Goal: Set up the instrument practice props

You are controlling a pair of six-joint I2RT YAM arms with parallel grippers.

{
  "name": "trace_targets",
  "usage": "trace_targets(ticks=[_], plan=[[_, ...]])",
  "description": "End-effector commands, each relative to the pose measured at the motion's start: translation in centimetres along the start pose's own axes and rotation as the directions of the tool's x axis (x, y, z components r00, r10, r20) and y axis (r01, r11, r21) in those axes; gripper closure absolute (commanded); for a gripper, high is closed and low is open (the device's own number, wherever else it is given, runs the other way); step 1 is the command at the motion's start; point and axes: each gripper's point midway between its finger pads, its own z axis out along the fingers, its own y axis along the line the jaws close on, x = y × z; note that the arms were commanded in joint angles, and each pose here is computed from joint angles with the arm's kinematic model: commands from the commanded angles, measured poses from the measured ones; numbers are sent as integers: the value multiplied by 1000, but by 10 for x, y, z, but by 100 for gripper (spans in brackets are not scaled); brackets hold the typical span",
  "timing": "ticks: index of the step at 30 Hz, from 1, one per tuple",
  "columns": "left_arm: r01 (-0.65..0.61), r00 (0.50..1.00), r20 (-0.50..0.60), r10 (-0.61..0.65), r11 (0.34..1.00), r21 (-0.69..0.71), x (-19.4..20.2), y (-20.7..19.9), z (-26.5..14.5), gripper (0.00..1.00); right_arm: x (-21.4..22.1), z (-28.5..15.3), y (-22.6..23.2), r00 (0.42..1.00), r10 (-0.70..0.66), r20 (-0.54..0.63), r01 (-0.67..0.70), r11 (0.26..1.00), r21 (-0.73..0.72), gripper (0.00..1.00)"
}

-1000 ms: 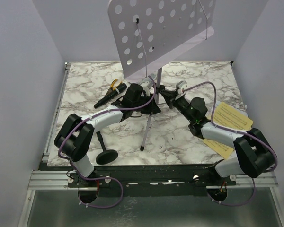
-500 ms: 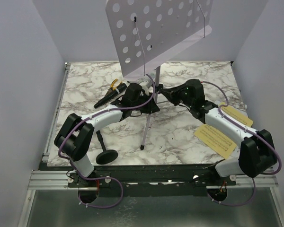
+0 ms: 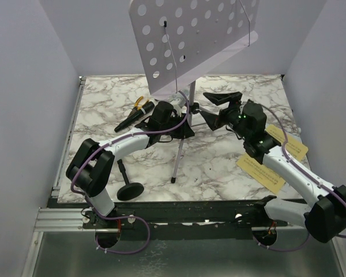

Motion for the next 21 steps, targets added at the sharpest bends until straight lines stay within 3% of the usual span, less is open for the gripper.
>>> trace_targets(ticks=[1, 3, 4, 6, 7, 9, 11, 13, 16, 19, 21], plan=[[126, 959, -215, -185, 957, -262, 81, 63, -8, 97, -53, -13, 2, 655, -714, 248, 717, 691, 91, 1], [125, 960, -213, -183, 958, -259, 80, 62, -9, 97, -96, -25, -22, 346, -906, 244, 852, 412, 323, 0], [126, 960, -212, -184, 958, -258, 80, 61, -9, 97, -131, -38, -41, 221, -950, 221, 810, 305, 501, 0], [127, 960, -211, -184, 958, -258, 79, 61, -9, 97, -187, -70, -70, 60, -986, 154, 628, 157, 762, 0], [127, 960, -212, -184, 958, -257, 79, 61, -9, 97, -202, -79, -81, -14, -997, 72, 567, 51, 822, 0], [131, 958, -216, -189, 958, -256, 81, 61, -8, 97, -216, -81, -98, -88, -993, -80, 516, -114, 849, 0], [134, 956, -220, -192, 958, -255, 82, 61, -8, 96, -221, -76, -117, -53, -985, -166, 494, -170, 853, 0], [135, 955, -223, -193, 959, -250, 82, 60, -7, 92, -222, -71, -133, 18, -979, -202, 489, -168, 856, 0], [127, 959, -215, -183, 960, -250, 80, 60, -10, 87, -221, -51, -152, 76, -971, -226, 568, -144, 811, 0], [118, 965, -200, -171, 961, -251, 77, 59, -13, 82, -227, -42, -163, 151, -964, -217, 608, -83, 789, 0], [119, 966, -195, -167, 964, -238, 74, 56, -14, 80, -237, -40, -166, 251, -952, -178, 629, 20, 777, 0]])
